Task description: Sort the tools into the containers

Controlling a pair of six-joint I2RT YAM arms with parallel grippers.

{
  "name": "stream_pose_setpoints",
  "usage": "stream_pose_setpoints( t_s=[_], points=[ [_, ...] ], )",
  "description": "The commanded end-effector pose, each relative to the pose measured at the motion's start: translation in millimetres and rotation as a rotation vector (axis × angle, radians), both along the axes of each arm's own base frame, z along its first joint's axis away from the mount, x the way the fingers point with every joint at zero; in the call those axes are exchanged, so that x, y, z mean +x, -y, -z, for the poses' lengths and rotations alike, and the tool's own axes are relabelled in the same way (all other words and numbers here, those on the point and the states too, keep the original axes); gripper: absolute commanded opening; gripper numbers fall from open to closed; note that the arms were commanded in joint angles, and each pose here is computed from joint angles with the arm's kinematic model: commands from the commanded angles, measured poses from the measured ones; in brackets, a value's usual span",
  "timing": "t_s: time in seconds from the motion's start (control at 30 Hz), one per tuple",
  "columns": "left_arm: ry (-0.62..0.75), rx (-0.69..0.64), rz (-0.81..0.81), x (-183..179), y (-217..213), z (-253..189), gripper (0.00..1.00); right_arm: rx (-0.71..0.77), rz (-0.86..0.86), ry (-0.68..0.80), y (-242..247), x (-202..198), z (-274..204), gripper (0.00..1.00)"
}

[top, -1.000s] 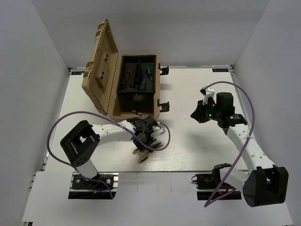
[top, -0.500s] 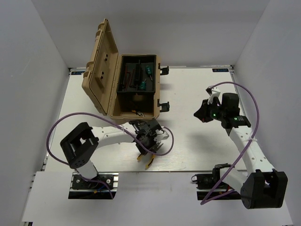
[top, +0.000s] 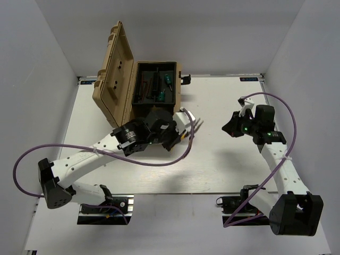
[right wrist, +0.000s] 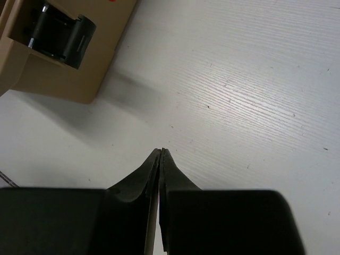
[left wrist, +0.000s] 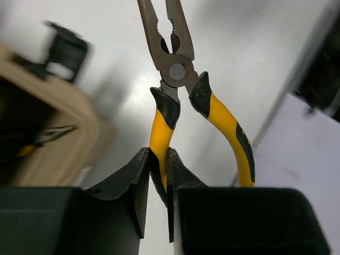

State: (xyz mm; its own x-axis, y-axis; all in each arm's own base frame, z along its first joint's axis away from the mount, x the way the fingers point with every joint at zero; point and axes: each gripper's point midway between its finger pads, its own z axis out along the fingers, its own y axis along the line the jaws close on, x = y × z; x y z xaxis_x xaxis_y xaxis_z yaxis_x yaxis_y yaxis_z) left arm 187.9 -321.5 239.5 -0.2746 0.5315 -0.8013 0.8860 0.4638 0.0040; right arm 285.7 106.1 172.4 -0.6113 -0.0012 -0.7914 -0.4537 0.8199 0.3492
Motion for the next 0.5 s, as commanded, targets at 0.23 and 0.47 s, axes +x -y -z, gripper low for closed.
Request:
stream_pose_setpoints(
  t_s=[0.23,0.47],
  points=[
    [0.491,0.081,-0.738,108,-110,-96,0.0,0.042,-0.026,0.032,-5,-1,-7,0.06],
    [0.635,0.249,-0.926,136,-151,-100,0.0,0.057,-0.028,0.026,-6,-2,-7,0.06]
  ],
)
